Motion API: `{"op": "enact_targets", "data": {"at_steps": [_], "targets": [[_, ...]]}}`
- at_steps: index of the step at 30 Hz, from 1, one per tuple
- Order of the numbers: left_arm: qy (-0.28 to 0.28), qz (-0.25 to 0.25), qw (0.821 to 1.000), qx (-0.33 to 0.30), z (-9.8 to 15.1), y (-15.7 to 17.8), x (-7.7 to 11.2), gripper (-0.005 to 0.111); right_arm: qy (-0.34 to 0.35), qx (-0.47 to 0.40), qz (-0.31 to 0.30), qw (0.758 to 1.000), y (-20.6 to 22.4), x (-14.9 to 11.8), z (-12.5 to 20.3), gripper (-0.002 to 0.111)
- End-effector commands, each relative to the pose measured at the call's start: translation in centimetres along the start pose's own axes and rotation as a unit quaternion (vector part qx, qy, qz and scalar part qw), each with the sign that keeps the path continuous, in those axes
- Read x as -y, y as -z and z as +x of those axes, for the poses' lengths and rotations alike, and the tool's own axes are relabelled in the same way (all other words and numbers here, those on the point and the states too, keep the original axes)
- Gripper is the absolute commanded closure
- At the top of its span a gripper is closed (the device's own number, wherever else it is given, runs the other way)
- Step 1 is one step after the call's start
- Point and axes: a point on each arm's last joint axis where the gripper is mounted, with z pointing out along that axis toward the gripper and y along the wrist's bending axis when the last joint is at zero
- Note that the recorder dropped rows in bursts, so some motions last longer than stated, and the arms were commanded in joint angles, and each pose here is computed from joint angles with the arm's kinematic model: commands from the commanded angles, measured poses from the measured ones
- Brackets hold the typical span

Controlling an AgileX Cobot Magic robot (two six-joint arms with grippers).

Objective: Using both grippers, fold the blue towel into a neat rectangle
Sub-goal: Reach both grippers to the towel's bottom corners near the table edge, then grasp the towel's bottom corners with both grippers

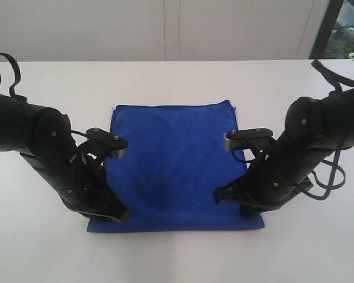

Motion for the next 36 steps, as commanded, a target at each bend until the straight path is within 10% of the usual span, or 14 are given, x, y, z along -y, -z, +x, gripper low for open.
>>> {"op": "enact_targets", "data": {"at_steps": [1, 6, 11, 15, 19, 36], "targets": [[0.000, 0.009, 1.000, -0.028, -0.1, 0.2, 0.3, 0.107, 0.017, 0.029, 0.002, 0.999, 1.6, -0.2, 0.0, 0.108], [-0.061, 0.012, 0.998, 0.025, -1.8, 4.1, 0.9, 0.107, 0.111, 0.070, 0.012, 0.991, 4.7, -0.6, 0.2, 0.108], [-0.315, 0.038, 0.948, -0.022, -0.6, 7.0, 1.5, 0.107, 0.298, 0.028, 0.005, 0.954, 5.9, -0.9, 1.5, 0.108], [-0.342, 0.039, 0.938, -0.033, 0.0, 5.8, 1.3, 0.107, 0.404, -0.004, -0.006, 0.915, 5.3, -0.7, 2.5, 0.086], [-0.360, 0.039, 0.931, -0.041, 0.0, 4.5, 1.1, 0.081, 0.475, -0.001, -0.001, 0.880, 4.3, -0.4, 3.2, 0.071], [-0.412, 0.055, 0.907, -0.063, 0.2, 3.5, 1.0, 0.050, 0.458, 0.024, 0.009, 0.888, 3.0, -0.2, 2.4, 0.056]]}}
